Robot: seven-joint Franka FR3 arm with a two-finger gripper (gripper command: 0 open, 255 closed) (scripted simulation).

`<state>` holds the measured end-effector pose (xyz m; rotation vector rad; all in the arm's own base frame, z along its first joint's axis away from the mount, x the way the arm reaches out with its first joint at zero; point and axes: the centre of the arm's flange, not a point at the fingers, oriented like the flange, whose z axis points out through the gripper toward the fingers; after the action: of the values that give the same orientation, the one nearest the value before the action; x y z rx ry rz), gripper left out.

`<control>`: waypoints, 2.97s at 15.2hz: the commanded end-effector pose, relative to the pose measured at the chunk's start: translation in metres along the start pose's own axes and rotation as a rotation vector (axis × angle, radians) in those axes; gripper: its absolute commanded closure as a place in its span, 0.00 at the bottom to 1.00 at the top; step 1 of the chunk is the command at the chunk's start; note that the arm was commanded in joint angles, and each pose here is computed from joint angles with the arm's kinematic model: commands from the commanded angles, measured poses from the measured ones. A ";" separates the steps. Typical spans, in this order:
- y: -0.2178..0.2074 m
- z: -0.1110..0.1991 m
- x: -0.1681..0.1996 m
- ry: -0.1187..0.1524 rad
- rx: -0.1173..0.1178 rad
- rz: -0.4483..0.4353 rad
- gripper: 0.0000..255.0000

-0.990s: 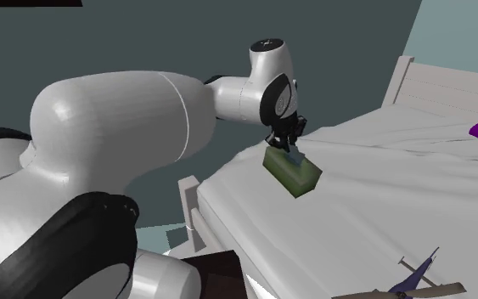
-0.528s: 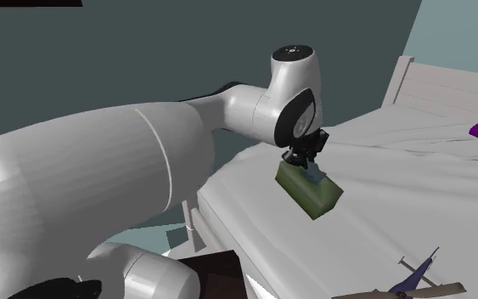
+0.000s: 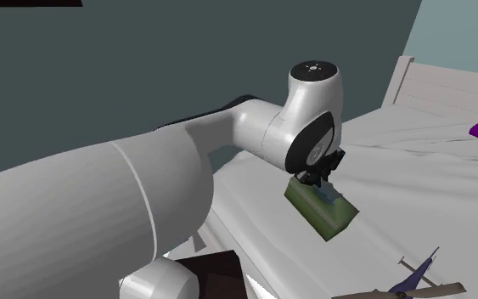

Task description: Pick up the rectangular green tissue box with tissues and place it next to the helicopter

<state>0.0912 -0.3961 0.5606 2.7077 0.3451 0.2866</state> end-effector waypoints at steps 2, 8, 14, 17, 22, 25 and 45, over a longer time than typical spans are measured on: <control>-0.006 0.012 -0.003 0.001 -0.002 0.000 1.00; -0.019 0.041 -0.008 0.001 -0.002 0.000 1.00; -0.032 0.069 -0.012 0.001 -0.002 0.000 1.00; -0.038 0.084 -0.015 0.001 -0.002 0.000 1.00; -0.049 0.107 -0.019 0.001 -0.002 0.000 1.00; -0.056 0.122 -0.021 0.001 -0.002 0.000 1.00; -0.078 0.173 -0.029 0.001 -0.002 0.000 0.00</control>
<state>0.0915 -0.3958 0.3690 2.7038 0.3473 0.2890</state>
